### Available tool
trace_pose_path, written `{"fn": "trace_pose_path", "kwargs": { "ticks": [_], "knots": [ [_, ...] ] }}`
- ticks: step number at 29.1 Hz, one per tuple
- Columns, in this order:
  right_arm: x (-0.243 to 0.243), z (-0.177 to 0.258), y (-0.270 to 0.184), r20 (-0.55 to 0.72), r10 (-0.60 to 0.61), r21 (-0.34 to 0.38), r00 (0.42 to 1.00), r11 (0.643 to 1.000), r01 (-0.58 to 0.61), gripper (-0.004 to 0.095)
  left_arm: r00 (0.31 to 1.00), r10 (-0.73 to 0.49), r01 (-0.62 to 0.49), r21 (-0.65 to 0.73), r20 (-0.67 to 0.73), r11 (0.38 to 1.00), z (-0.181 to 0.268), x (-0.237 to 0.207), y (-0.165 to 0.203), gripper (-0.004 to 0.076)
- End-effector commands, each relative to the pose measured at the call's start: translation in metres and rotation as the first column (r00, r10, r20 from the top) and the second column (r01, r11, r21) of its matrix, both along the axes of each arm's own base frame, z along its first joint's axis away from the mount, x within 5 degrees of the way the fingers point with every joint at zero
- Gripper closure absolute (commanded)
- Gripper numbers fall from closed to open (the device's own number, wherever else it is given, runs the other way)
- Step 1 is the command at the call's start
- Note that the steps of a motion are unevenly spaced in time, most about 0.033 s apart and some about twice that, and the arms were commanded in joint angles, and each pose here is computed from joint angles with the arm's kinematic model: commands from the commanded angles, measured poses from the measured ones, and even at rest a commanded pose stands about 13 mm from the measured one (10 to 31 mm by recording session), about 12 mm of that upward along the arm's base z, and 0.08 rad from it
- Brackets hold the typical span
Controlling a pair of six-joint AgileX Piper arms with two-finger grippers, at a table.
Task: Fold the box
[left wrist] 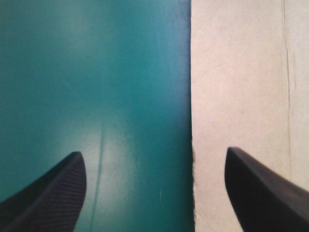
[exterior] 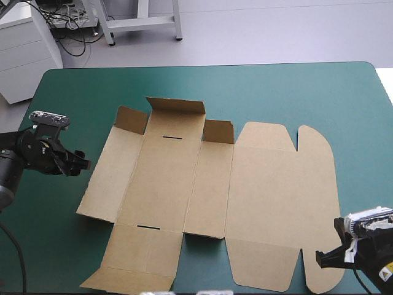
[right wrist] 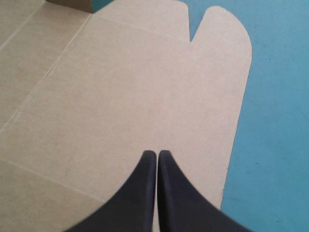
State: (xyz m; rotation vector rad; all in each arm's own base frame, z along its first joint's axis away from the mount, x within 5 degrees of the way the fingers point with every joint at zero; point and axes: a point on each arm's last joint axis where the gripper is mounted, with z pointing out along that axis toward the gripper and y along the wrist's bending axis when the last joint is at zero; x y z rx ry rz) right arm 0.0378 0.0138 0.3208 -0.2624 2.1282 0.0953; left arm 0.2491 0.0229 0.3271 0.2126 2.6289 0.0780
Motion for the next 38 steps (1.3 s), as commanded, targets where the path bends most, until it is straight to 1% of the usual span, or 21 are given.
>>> {"fn": "trace_pose_path", "kwargs": {
  "ticks": [1, 2, 5, 7, 10, 13, 15, 19, 23, 24, 27, 31, 34, 38],
  "knots": [
    [-0.009, 0.011, 0.002, 0.098, 0.009, 0.040, 0.995, 0.999, -0.013, 0.0912, 1.000, 0.025, -0.022, -0.139, 0.018, 0.990, 0.001, 0.010, 0.020, 0.0164],
    [-0.012, 0.010, 0.003, 0.082, 0.018, 0.049, 0.996, 0.999, -0.022, 0.0912, 1.000, 0.020, -0.025, -0.246, -0.022, 0.969, -0.006, 0.012, 0.029, 0.0164],
    [-0.013, 0.009, 0.005, 0.060, 0.034, 0.066, 0.998, 0.997, -0.038, 0.0912, 0.998, -0.007, -0.022, -0.430, -0.066, 0.903, -0.017, 0.015, 0.042, 0.0164],
    [-0.013, 0.009, 0.006, 0.060, 0.036, 0.068, 0.998, 0.997, -0.040, 0.0912, 0.994, -0.041, -0.018, -0.519, -0.102, 0.855, -0.026, 0.018, 0.046, 0.0164],
    [-0.013, 0.008, 0.006, 0.054, 0.035, 0.076, 0.998, 0.996, -0.039, 0.0912, 0.980, -0.088, -0.031, -0.570, -0.181, 0.821, -0.043, 0.023, 0.047, 0.0164],
    [-0.015, 0.007, 0.009, 0.032, 0.058, 0.110, 0.998, 0.992, -0.061, 0.0912, 0.965, -0.091, -0.074, -0.590, -0.245, 0.804, -0.059, 0.030, 0.050, 0.0164],
    [-0.015, 0.007, 0.011, 0.028, 0.069, 0.119, 0.997, 0.990, -0.071, 0.0912, 0.961, -0.091, -0.084, -0.593, -0.259, 0.801, -0.064, 0.032, 0.051, 0.0164],
    [-0.015, 0.007, 0.011, 0.029, 0.071, 0.120, 0.997, 0.990, -0.074, 0.0912, 0.965, -0.087, -0.090, -0.621, -0.249, 0.779, -0.064, 0.035, 0.049, 0.0164],
    [-0.015, 0.008, 0.012, 0.036, 0.075, 0.132, 0.997, 0.988, -0.079, 0.0912, 0.966, -0.086, -0.103, -0.669, -0.242, 0.736, -0.067, 0.035, 0.043, 0.0167],
    [-0.015, 0.008, 0.012, 0.039, 0.076, 0.128, 0.996, 0.989, -0.081, 0.0912, 0.963, -0.097, -0.100, -0.671, -0.250, 0.734, -0.069, 0.034, 0.040, 0.0167],
    [-0.015, 0.008, 0.012, 0.046, 0.086, 0.112, 0.995, 0.990, -0.090, 0.0912, 0.949, -0.155, -0.072, -0.666, -0.275, 0.743, -0.076, 0.032, 0.025, 0.0167],
    [-0.015, 0.008, 0.012, 0.048, 0.091, 0.103, 0.995, 0.990, -0.096, 0.0912, 0.922, -0.219, -0.035, -0.630, -0.320, 0.776, -0.081, 0.031, 0.008, 0.0167],
    [-0.015, 0.008, 0.012, 0.050, 0.095, 0.097, 0.994, 0.990, -0.099, 0.0912, 0.904, -0.225, -0.049, -0.610, -0.365, 0.791, -0.085, 0.029, -0.001, 0.0167],
    [-0.015, 0.008, 0.012, 0.050, 0.095, 0.097, 0.994, 0.990, -0.099, 0.0912, 0.887, -0.243, -0.059, -0.617, -0.394, 0.785, -0.092, 0.025, -0.009, 0.0167]
  ]
}}
